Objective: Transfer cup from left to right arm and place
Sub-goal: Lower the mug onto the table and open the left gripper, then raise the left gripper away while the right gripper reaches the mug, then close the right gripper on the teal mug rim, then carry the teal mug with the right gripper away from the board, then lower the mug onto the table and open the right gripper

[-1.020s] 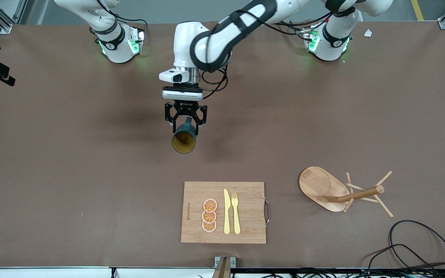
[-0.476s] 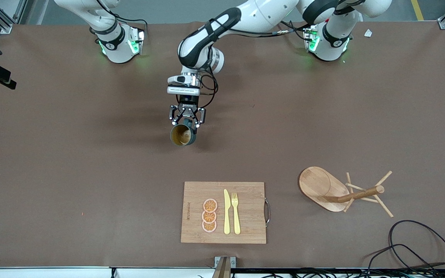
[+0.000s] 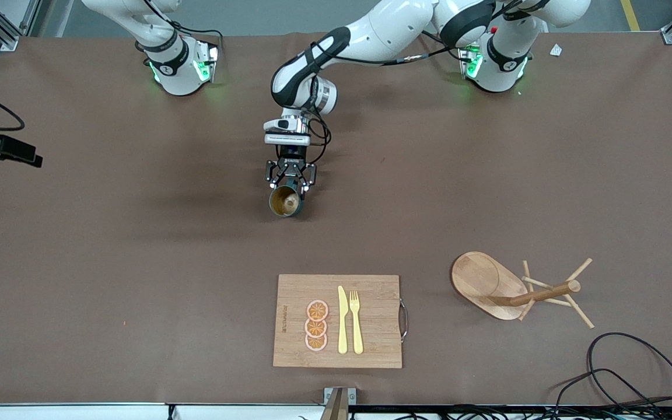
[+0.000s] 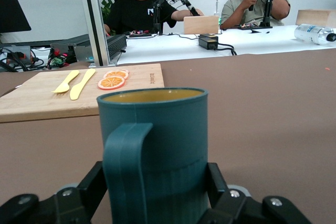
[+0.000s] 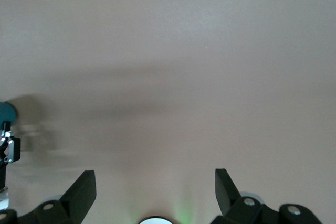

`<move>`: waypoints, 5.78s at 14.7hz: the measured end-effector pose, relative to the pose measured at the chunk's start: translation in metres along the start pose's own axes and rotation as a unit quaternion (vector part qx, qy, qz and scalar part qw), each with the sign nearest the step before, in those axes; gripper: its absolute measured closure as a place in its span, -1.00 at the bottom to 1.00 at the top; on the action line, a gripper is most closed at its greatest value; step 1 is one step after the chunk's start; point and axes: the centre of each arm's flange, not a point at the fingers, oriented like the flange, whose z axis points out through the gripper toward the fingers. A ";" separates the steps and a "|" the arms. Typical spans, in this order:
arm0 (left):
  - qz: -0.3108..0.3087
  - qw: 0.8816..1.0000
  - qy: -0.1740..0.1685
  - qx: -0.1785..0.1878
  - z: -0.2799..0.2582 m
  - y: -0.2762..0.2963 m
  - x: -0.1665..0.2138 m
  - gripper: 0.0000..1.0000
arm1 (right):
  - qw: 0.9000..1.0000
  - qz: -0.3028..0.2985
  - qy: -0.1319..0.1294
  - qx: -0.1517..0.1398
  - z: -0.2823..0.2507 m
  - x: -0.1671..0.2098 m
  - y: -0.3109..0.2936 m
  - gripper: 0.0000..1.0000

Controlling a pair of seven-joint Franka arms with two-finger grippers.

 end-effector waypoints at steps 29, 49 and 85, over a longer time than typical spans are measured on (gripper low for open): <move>-0.052 0.885 -0.459 0.054 0.105 -0.275 0.464 -1.00 | 0.976 0.215 0.016 0.015 0.191 -0.005 -0.265 -1.00; -0.142 0.796 -0.586 0.054 0.071 -0.650 0.555 -1.00 | 0.981 0.179 0.071 0.024 0.356 -0.092 -0.428 -0.37; -0.069 0.803 -0.590 0.037 -0.007 -0.621 0.579 -1.00 | 0.780 -0.619 0.065 -0.071 0.332 0.024 0.017 0.91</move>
